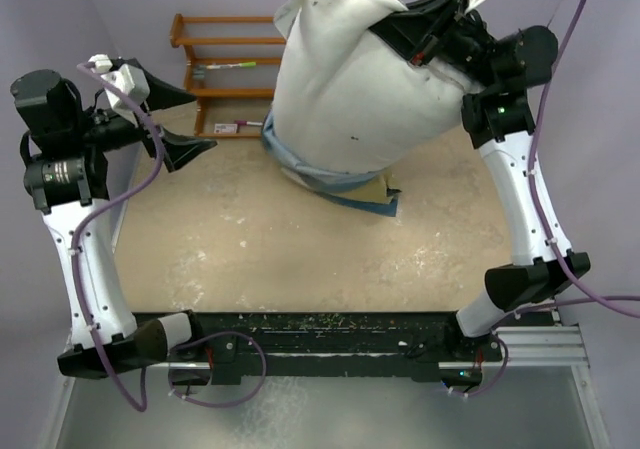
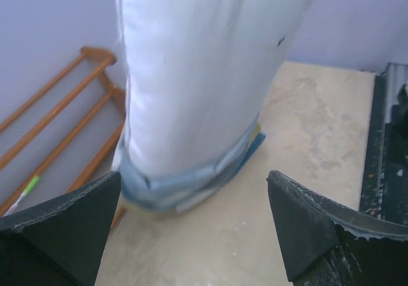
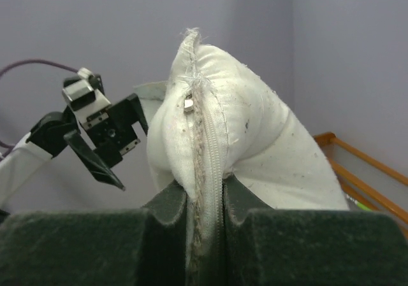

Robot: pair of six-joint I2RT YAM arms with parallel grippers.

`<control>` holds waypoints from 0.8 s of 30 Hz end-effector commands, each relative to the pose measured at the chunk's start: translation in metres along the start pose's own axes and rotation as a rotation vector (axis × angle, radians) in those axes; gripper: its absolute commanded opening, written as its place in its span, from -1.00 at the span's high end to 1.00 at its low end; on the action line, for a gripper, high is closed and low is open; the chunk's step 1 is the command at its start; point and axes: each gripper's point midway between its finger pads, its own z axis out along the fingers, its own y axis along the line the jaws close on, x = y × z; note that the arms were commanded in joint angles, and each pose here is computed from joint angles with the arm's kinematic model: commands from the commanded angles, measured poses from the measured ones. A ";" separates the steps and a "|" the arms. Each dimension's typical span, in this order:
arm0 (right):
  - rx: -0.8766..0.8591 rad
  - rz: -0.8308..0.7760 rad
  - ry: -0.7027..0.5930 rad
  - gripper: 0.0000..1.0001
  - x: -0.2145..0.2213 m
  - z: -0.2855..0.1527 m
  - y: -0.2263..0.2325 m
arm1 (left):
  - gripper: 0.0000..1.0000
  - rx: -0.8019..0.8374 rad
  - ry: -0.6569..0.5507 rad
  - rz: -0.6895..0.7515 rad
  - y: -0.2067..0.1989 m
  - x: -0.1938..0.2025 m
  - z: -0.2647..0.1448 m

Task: Remove the pillowcase from the pillow
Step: Remove the pillow from the pillowcase.

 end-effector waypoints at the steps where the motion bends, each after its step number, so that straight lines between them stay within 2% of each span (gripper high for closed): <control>1: -0.098 -0.214 -0.103 1.00 -0.067 0.004 0.071 | -0.99 0.094 -0.123 -0.038 -0.013 -0.050 0.027; 6: -0.089 -0.364 -0.147 1.00 -0.100 -0.004 0.103 | -0.99 0.170 -0.083 -0.113 -0.017 -0.041 0.054; 10: -0.126 -0.295 -0.125 1.00 -0.086 0.000 0.097 | -0.99 0.211 -0.088 -0.106 -0.037 -0.043 0.062; 13: -0.113 -0.244 -0.110 1.00 -0.059 0.006 0.081 | -0.99 0.248 -0.072 -0.180 -0.047 -0.043 0.068; 20: -0.093 -0.257 -0.065 1.00 -0.035 0.026 0.067 | -0.99 0.464 -0.084 -0.299 -0.084 -0.060 0.062; 22: -0.085 -0.298 -0.062 1.00 -0.040 0.026 0.068 | -0.99 0.463 -0.097 -0.267 -0.088 -0.063 0.059; 24: -0.061 -0.377 -0.070 1.00 -0.052 0.022 0.073 | -0.99 0.391 -0.114 -0.214 -0.083 -0.068 0.059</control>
